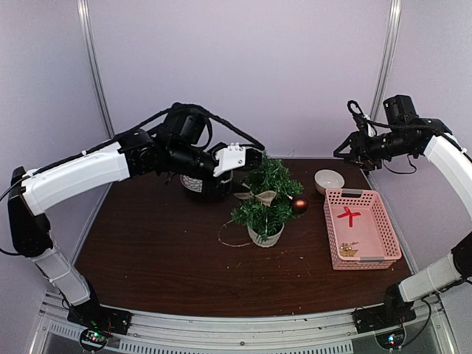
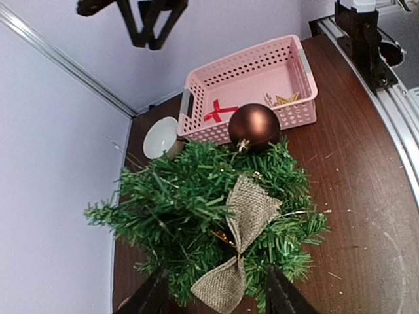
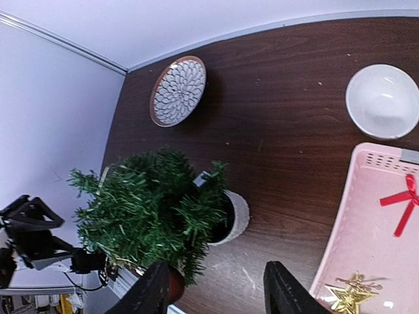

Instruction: Decorate the small christmas tree

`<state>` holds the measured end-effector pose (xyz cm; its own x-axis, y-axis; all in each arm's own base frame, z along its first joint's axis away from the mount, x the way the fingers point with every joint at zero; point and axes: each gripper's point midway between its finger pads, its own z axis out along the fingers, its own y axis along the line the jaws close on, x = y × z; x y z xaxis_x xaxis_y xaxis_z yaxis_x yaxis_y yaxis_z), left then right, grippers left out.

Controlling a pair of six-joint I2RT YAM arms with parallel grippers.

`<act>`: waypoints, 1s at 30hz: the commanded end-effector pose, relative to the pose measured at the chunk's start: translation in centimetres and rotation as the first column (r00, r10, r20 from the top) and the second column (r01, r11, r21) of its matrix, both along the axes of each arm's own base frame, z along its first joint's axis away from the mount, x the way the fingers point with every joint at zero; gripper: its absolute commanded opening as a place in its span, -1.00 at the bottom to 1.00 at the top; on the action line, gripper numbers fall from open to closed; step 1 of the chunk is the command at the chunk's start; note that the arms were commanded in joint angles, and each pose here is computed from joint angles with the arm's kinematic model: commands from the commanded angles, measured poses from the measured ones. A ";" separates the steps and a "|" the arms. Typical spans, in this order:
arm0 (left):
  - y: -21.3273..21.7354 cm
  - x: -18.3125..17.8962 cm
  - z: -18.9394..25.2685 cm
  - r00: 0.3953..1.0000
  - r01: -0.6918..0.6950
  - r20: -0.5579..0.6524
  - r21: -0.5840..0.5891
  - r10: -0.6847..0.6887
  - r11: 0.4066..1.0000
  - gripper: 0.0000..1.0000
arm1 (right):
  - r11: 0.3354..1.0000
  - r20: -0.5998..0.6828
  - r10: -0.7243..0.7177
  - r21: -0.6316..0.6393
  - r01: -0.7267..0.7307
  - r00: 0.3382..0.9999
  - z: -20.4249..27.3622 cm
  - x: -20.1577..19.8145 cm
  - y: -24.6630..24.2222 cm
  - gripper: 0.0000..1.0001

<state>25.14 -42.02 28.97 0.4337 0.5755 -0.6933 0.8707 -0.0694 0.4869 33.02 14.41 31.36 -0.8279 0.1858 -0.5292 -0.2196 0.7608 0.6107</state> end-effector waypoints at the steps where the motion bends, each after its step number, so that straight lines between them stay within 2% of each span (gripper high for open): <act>1: 1.8 -0.6 2.7 0.996 -0.085 -0.019 -0.069 0.084 0.994 0.04 | 0.983 -0.045 -0.076 -0.169 0.068 0.996 -2.1 -1.2 -3.5 0.08; 6: 3.4 0.4 2.6 0.977 -0.211 -0.063 -0.096 0.205 0.973 0.07 | 0.914 -0.167 -0.175 -0.395 0.097 0.970 -8.2 -2.5 -7.3 0.06; 9: 3.7 0.7 2.3 0.969 -0.242 -0.069 -0.099 0.236 0.965 0.07 | 0.877 -0.213 -0.210 -0.472 0.088 0.954 -11.4 -2.7 -8.7 0.01; 12: 3.8 0.8 2.0 0.968 -0.249 -0.070 -0.095 0.243 0.964 0.07 | 0.842 -0.205 -0.237 -0.530 0.096 0.950 -14.2 -1.1 -10.1 -0.05; 19: 3.8 1.2 1.5 0.967 -0.252 -0.054 -0.080 0.248 0.964 0.07 | 0.773 -0.208 -0.228 -0.632 0.047 0.951 -19.0 3.2 -12.2 -0.21; 26: 4.2 1.4 1.4 0.964 -0.265 -0.046 -0.071 0.262 0.962 0.07 | 0.707 -0.245 -0.189 -0.706 -0.042 0.951 -22.7 5.6 -13.7 -0.32; 30: 4.6 1.3 1.0 0.964 -0.264 -0.042 -0.048 0.262 0.963 0.07 | 0.696 -0.273 -0.196 -0.715 -0.062 0.942 -24.5 6.5 -15.2 -0.34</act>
